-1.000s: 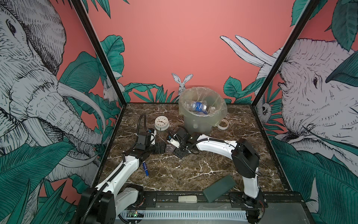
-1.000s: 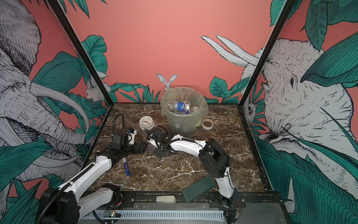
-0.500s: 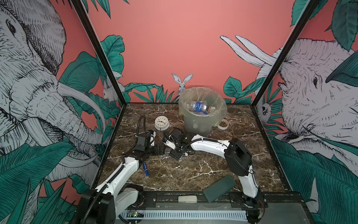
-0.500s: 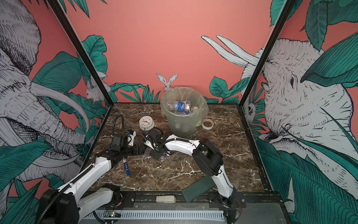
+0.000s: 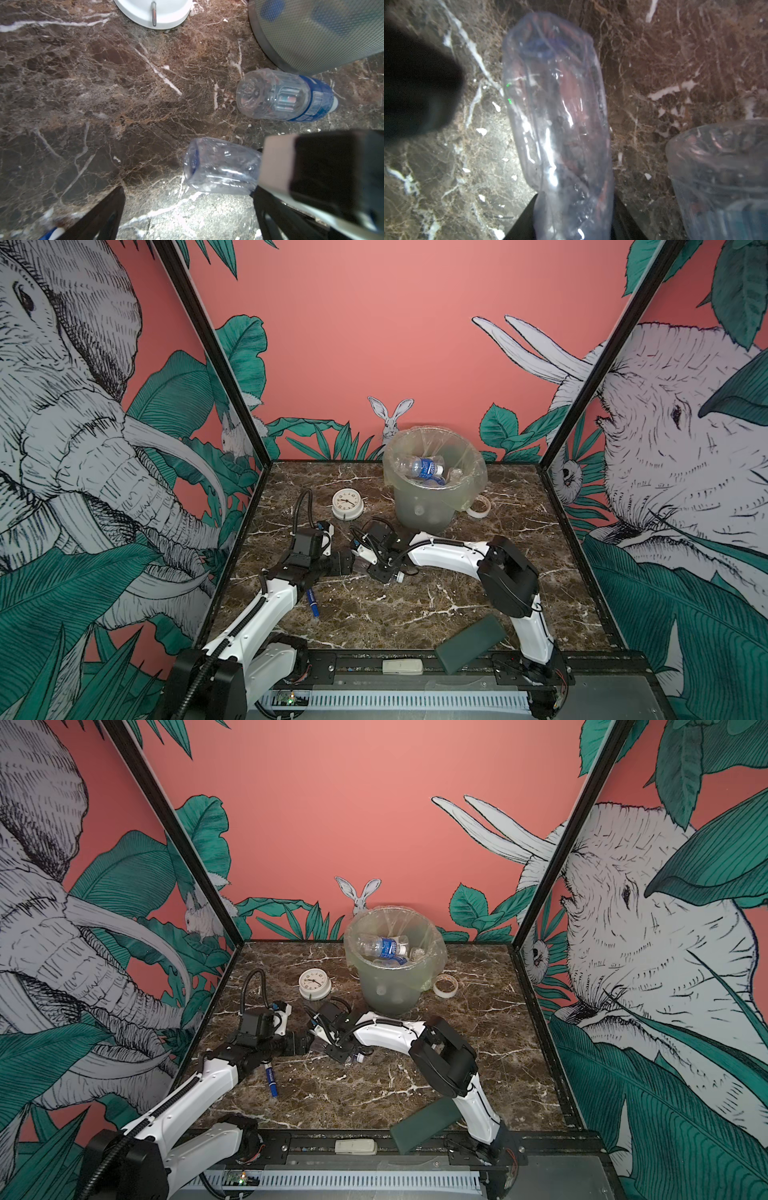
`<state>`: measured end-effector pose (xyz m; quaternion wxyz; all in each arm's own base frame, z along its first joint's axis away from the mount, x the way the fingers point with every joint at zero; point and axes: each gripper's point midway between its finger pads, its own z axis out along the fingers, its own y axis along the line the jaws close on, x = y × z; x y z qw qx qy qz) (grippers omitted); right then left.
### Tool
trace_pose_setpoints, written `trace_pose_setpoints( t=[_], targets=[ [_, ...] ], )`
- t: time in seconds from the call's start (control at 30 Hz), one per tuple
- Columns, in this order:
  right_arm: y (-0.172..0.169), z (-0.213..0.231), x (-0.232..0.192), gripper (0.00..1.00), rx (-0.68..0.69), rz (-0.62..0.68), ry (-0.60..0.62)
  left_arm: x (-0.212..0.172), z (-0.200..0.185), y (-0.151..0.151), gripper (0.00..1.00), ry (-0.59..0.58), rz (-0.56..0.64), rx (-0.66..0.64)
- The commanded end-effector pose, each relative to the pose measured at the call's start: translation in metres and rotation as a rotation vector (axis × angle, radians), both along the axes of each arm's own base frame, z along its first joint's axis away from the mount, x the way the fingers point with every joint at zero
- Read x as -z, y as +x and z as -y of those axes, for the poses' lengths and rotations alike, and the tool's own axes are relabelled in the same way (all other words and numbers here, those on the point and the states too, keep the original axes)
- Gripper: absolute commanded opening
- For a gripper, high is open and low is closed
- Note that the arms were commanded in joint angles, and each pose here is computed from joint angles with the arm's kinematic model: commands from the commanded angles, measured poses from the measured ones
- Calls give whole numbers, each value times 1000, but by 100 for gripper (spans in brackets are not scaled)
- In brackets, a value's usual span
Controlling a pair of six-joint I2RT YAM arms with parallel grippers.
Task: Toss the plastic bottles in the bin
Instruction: 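Close the right gripper on the crushed clear bottle beside the blue-labelled bottle, then lift the crushed clear bottle with the right gripper and carry it over the bin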
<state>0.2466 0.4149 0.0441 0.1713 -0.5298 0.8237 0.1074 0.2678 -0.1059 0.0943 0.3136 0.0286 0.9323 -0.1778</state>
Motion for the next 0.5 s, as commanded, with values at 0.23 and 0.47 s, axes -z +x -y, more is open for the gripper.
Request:
trace_pose_setpoints(
  t=[0.23, 0.47],
  targets=[
    [-16, 65, -54, 41, 171, 153, 113, -23, 17, 6, 97, -3, 85, 76],
    [-25, 111, -108, 39, 353, 260, 347, -25, 55, 4, 97, 14, 99, 199]
  ],
)
